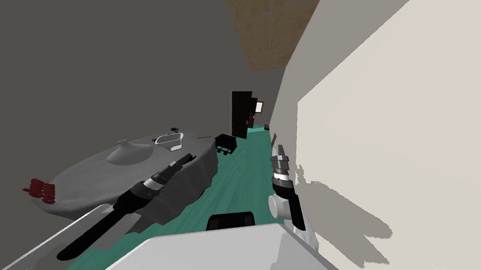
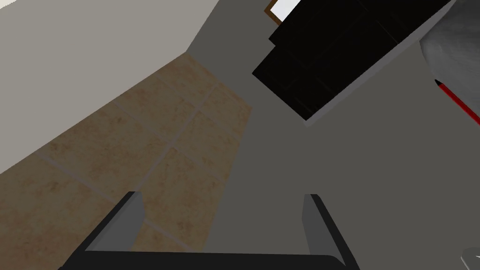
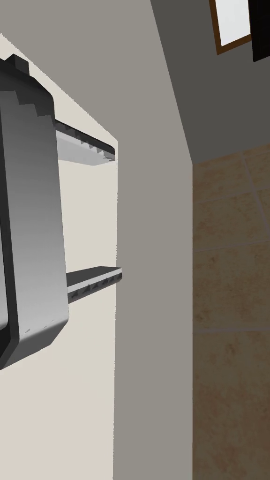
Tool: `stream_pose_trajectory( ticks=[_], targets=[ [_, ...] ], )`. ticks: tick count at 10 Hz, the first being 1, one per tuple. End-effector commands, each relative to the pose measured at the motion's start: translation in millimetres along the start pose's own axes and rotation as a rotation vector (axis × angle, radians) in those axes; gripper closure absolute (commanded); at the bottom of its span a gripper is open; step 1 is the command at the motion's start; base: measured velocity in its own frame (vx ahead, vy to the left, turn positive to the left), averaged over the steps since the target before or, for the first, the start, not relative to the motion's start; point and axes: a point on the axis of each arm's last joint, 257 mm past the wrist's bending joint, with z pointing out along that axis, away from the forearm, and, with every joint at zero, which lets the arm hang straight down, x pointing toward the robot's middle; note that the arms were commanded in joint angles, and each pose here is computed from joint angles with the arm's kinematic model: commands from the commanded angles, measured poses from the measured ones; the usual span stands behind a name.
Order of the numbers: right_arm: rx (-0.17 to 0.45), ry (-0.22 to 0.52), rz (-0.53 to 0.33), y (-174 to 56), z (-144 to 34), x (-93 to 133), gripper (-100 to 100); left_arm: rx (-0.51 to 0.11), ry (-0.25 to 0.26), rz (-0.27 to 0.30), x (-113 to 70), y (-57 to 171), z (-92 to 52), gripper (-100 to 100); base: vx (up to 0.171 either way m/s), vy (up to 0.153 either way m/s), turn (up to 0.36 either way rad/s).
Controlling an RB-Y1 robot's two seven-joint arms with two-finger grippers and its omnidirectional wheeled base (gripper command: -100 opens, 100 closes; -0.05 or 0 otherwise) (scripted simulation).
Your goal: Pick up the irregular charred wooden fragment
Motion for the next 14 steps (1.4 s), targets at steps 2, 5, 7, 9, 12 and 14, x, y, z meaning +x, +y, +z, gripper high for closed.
stream_pose_trajectory(
  ticks=[2,5,7,9,12,14],
  targets=[
    [0.0,0.0,0.0,0.0,0.0,0.0,0,-0.008,0.07,0.054,3.4,8.8,-3.9,-100,0.088,-0.056,0.147],
    [0.0,0.0,0.0,0.0,0.0,0.0,0,-0.015,0.133,0.103,5.6,16.1,-7.6,-100,0.071,-0.037,0.09],
    [0.0,0.0,0.0,0.0,0.0,0.0,0,-0.021,0.194,0.149,7.6,23.3,-11.8,-100,0.065,-0.033,0.134],
    [0.0,0.0,0.0,0.0,0.0,0.0,0,-0.027,0.25,0.19,9.4,30.6,-16.3,-100,0.103,-0.045,0.153],
    [0.0,0.0,0.0,0.0,0.0,0.0,0,-0.031,0.322,0.241,11.1,37.7,-21.0,-100,0.059,-0.033,0.079],
    [0.0,0.0,0.0,0.0,0.0,0.0,0,-0.036,0.381,0.281,12.7,44.9,-26.4,-100,0.104,-0.054,0.145]
  ],
)
